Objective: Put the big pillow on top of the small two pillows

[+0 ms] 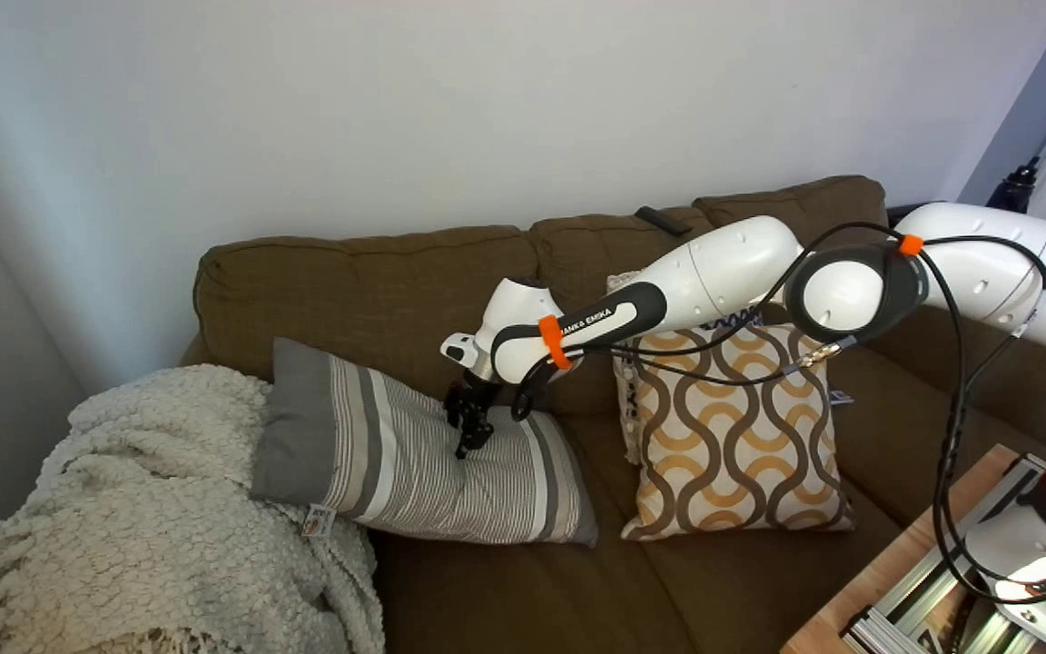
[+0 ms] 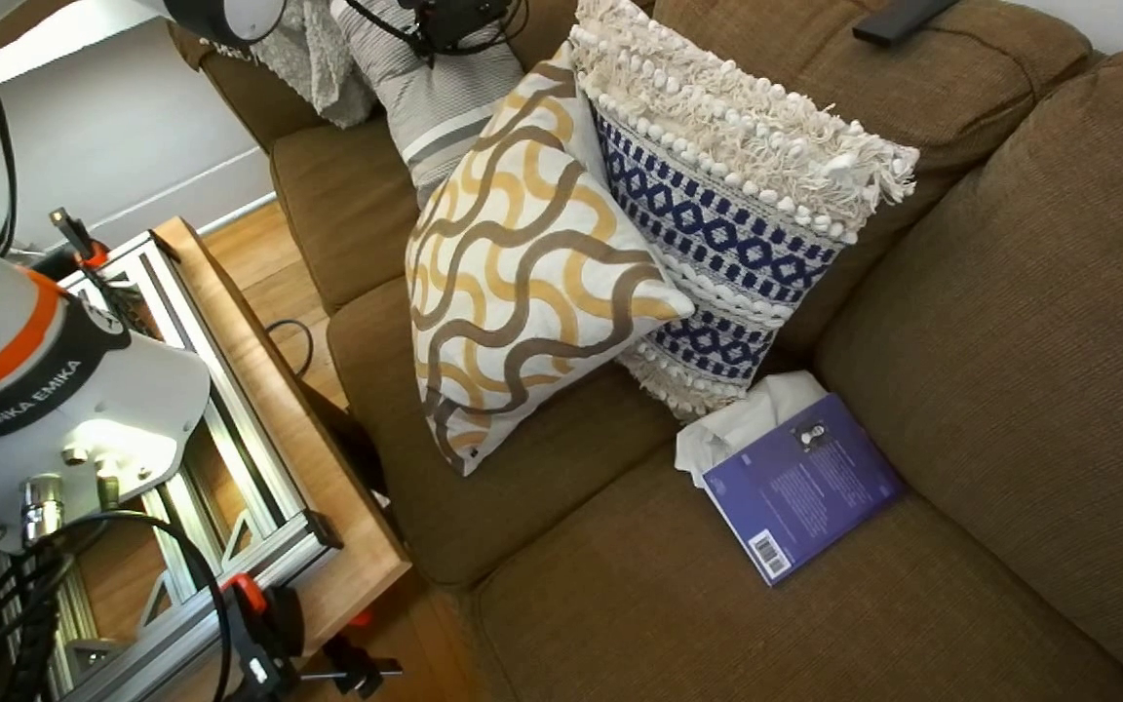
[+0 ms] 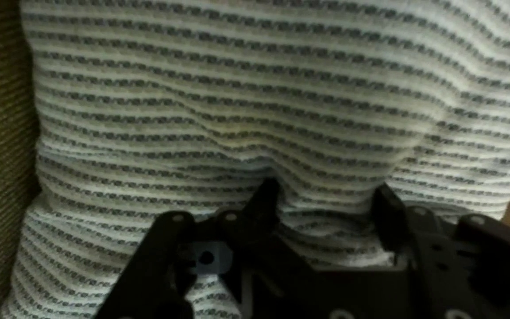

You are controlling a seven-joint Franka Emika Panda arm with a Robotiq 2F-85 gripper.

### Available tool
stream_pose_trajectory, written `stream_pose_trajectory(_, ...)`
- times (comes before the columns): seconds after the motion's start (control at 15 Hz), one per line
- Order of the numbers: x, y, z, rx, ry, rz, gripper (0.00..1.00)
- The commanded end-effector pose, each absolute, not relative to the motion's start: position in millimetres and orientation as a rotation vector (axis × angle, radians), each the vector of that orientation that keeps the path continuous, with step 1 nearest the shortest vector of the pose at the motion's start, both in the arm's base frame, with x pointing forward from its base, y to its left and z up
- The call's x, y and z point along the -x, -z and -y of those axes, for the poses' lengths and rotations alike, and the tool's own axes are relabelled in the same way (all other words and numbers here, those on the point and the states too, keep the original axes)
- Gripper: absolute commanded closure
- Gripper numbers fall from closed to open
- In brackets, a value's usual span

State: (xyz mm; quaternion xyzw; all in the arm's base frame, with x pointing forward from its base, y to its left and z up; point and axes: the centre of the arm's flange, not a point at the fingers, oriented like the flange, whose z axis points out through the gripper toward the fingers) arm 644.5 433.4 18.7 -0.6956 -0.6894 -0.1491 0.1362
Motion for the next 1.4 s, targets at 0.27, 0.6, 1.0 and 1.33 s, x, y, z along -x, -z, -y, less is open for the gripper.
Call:
stream_pose_trajectory(0.27,-670.7,-21.7,-435.7,2.036,0.512,1.896,1.00)
stream_pose_trajectory(0.6,-664.9,-36.1,-418.8,2.042,0.549,1.794,0.98)
stream_pose_trajectory(1.0,-632.3,-122.6,-419.4,1.931,0.573,1.904,0.98)
stream_pose_trajectory(1.33,-626.9,-189.2,-423.0,1.938,0.636,2.044,0.98)
